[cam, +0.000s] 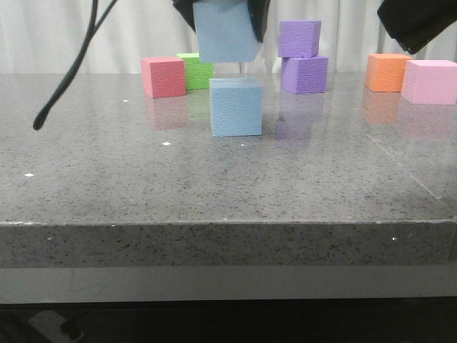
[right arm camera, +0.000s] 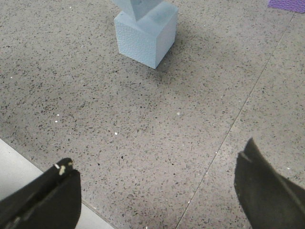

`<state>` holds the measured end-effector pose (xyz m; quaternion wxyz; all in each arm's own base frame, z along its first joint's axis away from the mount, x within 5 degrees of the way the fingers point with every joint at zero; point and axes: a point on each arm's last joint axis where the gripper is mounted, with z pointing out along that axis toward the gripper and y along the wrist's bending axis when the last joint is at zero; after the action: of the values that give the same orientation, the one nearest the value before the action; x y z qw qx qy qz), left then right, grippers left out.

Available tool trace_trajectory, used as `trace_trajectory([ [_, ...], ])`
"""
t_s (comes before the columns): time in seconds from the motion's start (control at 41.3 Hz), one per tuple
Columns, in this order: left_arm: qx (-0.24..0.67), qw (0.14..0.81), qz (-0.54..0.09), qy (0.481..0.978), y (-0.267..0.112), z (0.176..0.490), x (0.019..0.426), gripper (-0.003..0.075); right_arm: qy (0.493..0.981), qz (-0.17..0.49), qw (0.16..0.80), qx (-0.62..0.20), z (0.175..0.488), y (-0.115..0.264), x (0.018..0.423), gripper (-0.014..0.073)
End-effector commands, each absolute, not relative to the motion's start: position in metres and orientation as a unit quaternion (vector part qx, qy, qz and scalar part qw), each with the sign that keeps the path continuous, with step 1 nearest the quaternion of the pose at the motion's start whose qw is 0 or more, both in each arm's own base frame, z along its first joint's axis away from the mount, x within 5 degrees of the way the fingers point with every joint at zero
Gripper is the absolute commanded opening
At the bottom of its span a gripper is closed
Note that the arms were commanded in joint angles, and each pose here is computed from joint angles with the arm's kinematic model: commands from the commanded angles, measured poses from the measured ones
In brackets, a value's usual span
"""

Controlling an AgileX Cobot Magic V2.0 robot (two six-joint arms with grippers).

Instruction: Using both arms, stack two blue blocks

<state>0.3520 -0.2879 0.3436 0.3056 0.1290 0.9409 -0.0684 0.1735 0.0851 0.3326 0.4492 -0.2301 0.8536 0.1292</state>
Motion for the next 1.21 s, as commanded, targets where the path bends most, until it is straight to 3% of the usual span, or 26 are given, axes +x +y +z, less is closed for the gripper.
trace_trajectory([
  [0.0,0.112,0.356,-0.1,0.922,-0.283,0.378,0.345,0.0417,0.829,0.132,0.498,-0.22,0.35,0.084,0.175,0.0655],
  [0.266,0.11,0.364,-0.102,0.919,-0.283,0.377,0.349,0.0559,0.829,0.132,0.498,-0.22,0.35,0.084,0.175,0.0655],
  [0.751,0.128,0.366,-0.102,0.916,-0.282,0.382,0.345,0.0559,0.829,0.132,0.498,-0.22,0.35,0.084,0.175,0.0655],
  [1.042,0.254,0.336,-0.089,0.903,-0.26,0.424,0.303,0.0557,0.829,0.132,0.498,-0.22,0.35,0.084,0.175,0.0655],
  [1.187,0.308,0.356,-0.092,0.878,-0.241,0.454,0.277,0.0557,0.829,0.132,0.498,-0.22,0.35,0.084,0.175,0.0655],
])
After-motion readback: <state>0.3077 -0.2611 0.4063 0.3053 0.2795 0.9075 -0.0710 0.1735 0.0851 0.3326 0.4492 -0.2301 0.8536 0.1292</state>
